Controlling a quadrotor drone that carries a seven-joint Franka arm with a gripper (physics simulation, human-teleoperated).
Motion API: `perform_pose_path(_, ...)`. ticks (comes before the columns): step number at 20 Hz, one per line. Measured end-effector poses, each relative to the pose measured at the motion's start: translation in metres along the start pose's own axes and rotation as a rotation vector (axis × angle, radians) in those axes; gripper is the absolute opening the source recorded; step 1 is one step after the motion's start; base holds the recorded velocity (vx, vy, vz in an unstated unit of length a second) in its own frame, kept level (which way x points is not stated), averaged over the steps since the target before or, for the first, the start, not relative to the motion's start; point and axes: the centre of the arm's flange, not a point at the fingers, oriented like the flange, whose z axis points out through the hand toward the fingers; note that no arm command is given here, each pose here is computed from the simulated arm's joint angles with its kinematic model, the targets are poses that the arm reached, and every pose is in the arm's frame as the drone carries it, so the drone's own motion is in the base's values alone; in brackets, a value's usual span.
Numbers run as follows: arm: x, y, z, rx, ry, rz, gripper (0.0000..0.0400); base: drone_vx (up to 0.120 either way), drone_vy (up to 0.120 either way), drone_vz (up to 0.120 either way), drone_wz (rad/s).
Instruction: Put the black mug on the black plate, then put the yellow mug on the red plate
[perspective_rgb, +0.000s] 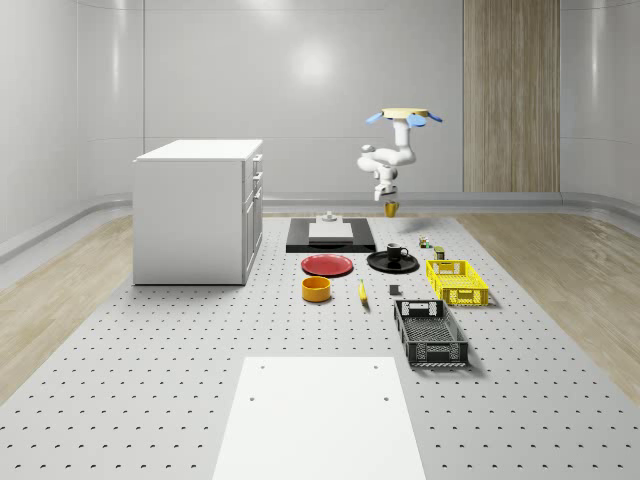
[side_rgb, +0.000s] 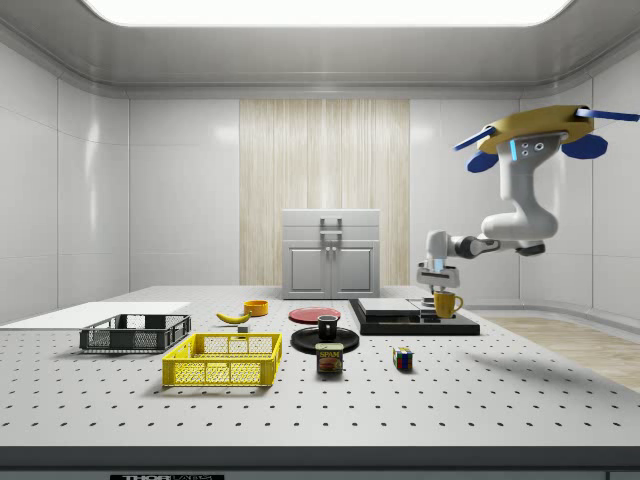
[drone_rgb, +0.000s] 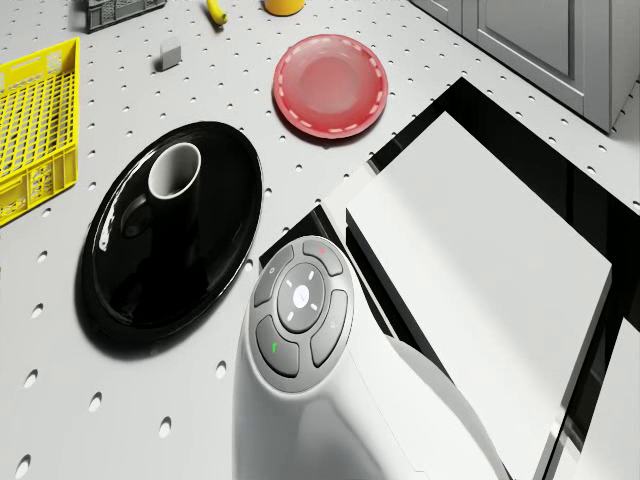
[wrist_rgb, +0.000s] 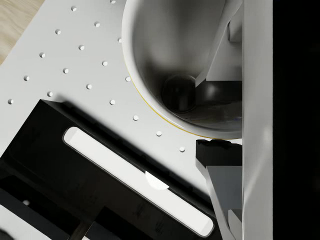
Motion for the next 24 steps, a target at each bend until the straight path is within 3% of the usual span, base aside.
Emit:
perform_pose_path(4,0.0001,-0.0002,0.0,0.0,0.0,-0.008,0.01,0.12,-0.12,0.0,0.0)
perform_pose_path(13,0.0001,-0.0002,0.0,0.0,0.0,-0.014,0.01,0.12,0.0,0.0,0.0)
perform_pose_path(21,0.0001,-0.0002,0.0,0.0,0.0,-0.016,0.01,0.12,-0.115,0.0,0.0)
perform_pose_path(24,0.0001,-0.0002,0.0,0.0,0.0,-0.016,0.01,0.12,0.0,0.0,0.0)
